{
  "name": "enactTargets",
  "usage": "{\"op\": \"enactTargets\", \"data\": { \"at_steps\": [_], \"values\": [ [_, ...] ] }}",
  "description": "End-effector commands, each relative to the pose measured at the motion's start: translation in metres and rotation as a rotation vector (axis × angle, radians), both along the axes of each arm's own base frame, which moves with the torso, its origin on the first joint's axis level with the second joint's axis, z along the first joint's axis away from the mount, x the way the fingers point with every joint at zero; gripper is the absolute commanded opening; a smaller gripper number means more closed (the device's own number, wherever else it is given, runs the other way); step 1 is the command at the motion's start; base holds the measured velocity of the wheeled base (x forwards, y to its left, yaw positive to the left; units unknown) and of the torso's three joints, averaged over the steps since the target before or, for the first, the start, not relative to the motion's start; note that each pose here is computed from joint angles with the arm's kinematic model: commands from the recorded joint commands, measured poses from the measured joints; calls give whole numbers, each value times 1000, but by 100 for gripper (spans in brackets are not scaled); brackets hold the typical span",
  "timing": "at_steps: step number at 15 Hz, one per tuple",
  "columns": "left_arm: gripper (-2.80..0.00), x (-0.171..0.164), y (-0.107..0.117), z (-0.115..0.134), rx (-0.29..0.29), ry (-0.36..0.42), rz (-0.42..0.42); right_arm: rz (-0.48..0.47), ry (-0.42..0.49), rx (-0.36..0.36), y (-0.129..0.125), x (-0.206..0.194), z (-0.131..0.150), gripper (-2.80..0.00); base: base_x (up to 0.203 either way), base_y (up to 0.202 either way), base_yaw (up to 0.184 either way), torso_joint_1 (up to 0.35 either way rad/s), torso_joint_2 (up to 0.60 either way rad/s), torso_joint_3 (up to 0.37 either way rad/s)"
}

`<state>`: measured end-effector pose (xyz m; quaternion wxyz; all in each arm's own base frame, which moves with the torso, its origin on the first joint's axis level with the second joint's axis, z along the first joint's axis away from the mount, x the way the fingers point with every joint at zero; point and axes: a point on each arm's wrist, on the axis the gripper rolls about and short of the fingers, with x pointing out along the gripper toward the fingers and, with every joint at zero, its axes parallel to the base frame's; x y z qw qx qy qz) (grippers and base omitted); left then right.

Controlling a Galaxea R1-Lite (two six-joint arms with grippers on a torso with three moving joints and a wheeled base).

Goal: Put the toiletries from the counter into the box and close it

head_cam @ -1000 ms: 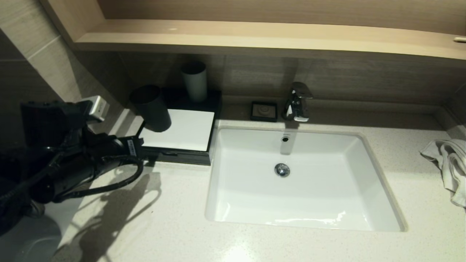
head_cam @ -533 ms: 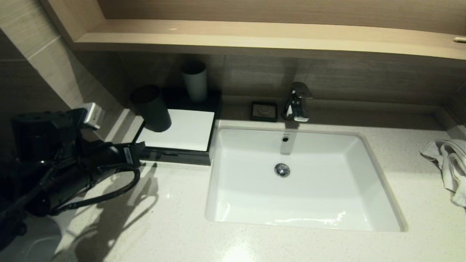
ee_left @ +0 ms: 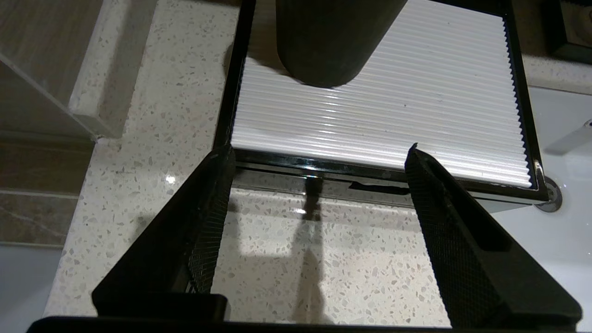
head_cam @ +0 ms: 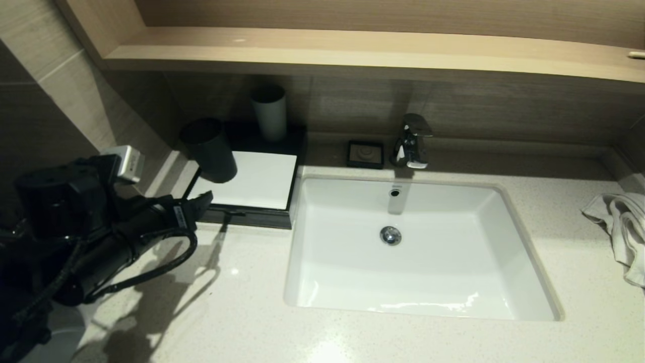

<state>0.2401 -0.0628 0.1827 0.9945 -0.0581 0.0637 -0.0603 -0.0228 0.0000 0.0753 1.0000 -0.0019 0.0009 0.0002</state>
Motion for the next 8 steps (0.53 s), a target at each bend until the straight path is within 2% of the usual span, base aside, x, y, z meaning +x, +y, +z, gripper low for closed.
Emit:
{"op": "enactTargets", "data": {
  "at_steps": [1,8],
  "values": [
    [0,7,-2,-5,7,-10,1,1,0,-1,0,0,0,-280,0,0,0,0,0,0],
    [0,21,-5,-12,10,-35,0,0,0,-1,0,0,0,-280,0,0,0,0,0,0]
  ]
}}
